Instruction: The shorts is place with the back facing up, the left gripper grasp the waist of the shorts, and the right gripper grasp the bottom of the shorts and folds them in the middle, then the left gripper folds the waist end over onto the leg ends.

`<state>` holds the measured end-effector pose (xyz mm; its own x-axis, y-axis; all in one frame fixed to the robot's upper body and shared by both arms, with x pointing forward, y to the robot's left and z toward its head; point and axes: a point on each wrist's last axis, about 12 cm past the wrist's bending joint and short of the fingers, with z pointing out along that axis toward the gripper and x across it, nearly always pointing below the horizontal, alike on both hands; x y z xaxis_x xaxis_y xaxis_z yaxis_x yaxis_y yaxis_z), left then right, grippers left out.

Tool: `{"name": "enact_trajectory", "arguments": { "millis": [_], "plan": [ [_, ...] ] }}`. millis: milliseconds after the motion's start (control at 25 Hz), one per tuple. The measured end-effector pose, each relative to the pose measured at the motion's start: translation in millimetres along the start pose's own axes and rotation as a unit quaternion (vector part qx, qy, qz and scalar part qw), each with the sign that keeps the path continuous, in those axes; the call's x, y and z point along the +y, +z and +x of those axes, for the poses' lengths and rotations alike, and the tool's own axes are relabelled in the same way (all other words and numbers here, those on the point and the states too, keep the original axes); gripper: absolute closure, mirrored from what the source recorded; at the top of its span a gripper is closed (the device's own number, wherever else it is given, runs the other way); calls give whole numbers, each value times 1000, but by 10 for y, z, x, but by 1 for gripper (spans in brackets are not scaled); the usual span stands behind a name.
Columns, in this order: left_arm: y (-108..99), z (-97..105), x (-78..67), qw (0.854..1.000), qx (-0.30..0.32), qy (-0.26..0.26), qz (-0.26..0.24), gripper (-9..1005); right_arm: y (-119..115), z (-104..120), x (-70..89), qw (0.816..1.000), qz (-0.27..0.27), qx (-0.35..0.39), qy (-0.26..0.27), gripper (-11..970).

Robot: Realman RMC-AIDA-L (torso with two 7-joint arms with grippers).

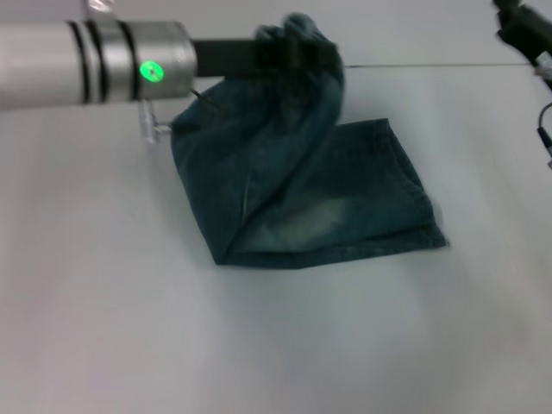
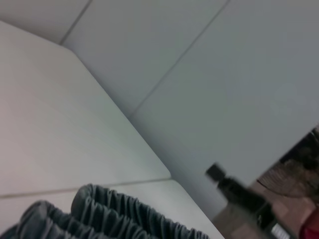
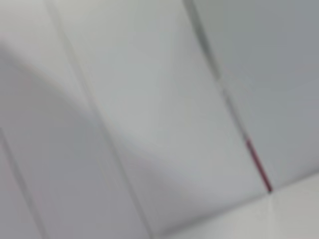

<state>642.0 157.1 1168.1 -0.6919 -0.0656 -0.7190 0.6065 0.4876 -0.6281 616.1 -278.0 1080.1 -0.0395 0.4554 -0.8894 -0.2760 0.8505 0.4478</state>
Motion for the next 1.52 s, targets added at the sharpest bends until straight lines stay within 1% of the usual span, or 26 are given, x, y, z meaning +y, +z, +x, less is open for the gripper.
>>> {"name": "enact_trajectory", "arguments": {
  "millis": [80,120,280,400,520,640,840,920,960,1080,1160,1240,1280,1400,1520],
  "plan": [
    [175,125,-5,1000,10,-3,6,862,-52,-35,-29,1000,2,-20,16,944],
    [210,150,-5,1000,8,-3,8,862,-65,-45,-35,999,2,-25,20,944],
    [416,367,4,1000,-8,-11,16,858,-85,-10,-21,999,-2,-20,29,944],
    [482,459,24,1000,-4,-11,7,856,-95,36,9,999,-8,-12,31,945],
    [462,478,37,1000,-15,-6,10,853,-80,75,50,999,-18,2,27,945],
    [432,506,58,999,-36,-8,15,636,-62,91,73,999,-22,8,24,945],
    [426,553,71,999,-38,-6,15,431,-12,143,133,999,-28,25,24,942],
    [392,563,88,999,-39,-5,16,356,-4,152,156,999,-37,32,23,940],
    [356,555,99,999,-42,-2,17,319,0,143,169,998,-46,35,24,939],
    [142,527,151,998,-59,15,22,207,10,36,170,994,-88,58,39,864],
    [-94,532,202,996,-77,32,22,144,27,-73,177,988,-121,87,49,778],
    [-288,546,232,995,-86,51,19,81,2,-182,213,979,-162,116,38,691],
    [-404,568,255,994,-88,60,15,49,-33,-229,248,974,-188,126,23,648],
    [-736,672,331,993,-90,71,3,48,-179,-330,333,951,-263,161,-15,581],
    [-1027,790,373,994,-86,73,0,47,-365,-443,336,925,-312,212,-39,514]
  ]
}}
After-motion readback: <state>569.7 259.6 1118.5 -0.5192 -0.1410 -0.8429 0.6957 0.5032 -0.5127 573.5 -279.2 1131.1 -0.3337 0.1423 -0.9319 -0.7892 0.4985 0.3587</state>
